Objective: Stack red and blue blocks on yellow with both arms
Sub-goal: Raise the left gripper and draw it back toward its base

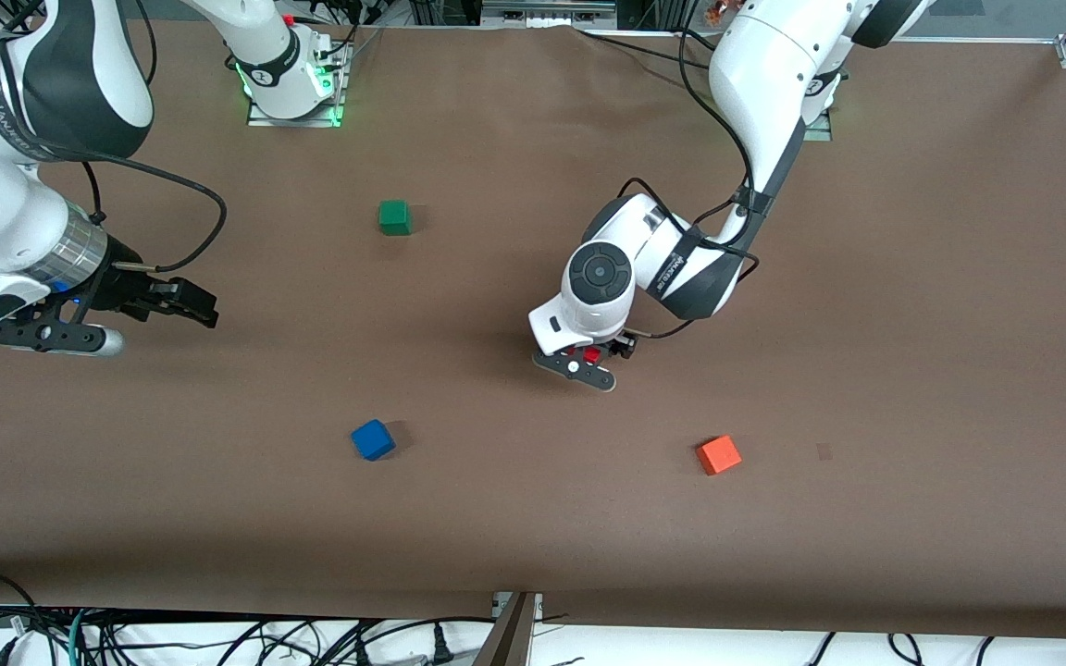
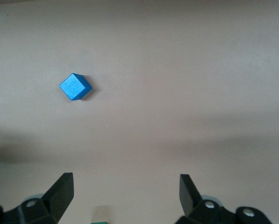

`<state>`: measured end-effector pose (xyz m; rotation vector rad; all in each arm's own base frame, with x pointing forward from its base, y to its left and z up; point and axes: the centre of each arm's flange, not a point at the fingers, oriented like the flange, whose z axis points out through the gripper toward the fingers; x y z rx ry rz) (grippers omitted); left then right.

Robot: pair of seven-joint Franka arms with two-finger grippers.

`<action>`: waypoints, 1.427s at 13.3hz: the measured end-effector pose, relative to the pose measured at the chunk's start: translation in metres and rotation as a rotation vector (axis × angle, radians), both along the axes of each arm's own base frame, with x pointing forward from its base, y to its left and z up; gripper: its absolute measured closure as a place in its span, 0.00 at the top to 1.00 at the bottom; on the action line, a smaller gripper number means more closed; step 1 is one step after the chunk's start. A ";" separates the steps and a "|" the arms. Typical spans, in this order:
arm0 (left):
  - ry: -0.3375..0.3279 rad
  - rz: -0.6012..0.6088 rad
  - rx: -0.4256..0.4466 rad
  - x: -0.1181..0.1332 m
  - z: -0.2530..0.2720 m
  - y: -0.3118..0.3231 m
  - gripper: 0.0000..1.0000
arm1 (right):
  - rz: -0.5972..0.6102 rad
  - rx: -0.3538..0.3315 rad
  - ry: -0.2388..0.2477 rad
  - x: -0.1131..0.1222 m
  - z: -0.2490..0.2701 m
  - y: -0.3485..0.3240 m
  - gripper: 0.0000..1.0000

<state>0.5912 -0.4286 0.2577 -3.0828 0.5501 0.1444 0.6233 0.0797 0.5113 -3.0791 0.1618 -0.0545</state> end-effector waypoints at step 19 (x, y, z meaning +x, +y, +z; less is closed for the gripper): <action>-0.259 0.493 0.058 0.116 0.297 0.388 1.00 | 0.000 0.000 0.000 0.000 0.000 0.000 1.00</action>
